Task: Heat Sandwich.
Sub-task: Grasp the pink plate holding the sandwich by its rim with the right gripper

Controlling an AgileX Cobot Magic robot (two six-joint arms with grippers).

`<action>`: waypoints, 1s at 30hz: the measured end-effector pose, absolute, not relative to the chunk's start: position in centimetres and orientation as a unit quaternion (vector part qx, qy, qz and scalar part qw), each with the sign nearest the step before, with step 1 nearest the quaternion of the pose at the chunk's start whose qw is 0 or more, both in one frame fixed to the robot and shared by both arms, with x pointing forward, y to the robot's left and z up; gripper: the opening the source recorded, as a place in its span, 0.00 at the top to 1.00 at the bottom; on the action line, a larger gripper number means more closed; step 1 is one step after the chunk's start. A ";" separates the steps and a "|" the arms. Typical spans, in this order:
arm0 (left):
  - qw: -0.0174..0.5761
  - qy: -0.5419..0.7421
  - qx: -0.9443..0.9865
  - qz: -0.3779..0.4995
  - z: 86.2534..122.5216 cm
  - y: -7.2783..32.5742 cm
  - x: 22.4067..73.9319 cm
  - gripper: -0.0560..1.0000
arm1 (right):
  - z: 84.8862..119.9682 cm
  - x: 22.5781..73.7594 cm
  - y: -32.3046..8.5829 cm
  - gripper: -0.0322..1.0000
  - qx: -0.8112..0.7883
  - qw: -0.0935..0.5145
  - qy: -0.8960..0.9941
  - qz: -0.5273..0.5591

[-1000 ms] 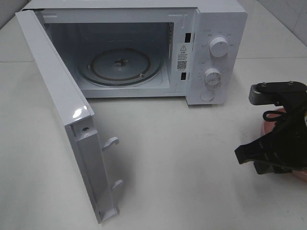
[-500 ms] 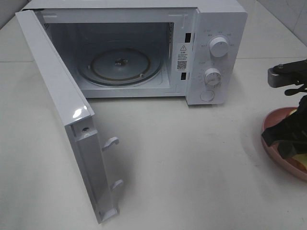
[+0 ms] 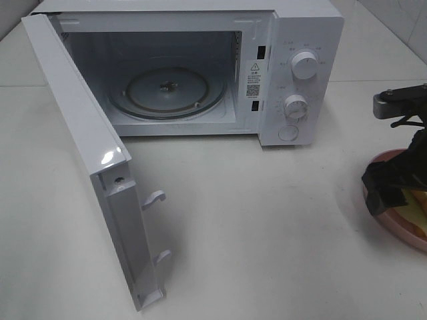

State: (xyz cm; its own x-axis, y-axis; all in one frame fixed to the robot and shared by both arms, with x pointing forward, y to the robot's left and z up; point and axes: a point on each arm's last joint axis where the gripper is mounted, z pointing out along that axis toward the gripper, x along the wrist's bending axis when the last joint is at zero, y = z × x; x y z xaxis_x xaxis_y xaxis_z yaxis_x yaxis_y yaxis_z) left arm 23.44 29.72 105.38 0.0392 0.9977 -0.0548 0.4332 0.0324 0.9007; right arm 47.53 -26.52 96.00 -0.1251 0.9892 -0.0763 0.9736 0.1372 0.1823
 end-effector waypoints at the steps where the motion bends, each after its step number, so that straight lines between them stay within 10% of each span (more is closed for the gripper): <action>1: 0.400 0.597 0.600 0.353 105.4 29.7 23.4 0.01 | 95.9 47.8 -26.5 0.12 0.655 0.089 0.750 0.043; 30: 0.400 0.597 0.600 0.353 105.4 29.7 23.4 0.01 | 89.8 52.3 -25.4 0.17 0.648 0.056 0.760 0.024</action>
State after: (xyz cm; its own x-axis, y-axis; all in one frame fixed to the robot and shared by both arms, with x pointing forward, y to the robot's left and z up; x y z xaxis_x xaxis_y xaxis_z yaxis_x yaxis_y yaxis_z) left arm 23.44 29.72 105.38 0.0392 0.9977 -0.0548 0.4332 0.0324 0.9007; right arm 52.33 -25.42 89.80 -0.1552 0.9864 -0.0539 0.9812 0.1603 0.1076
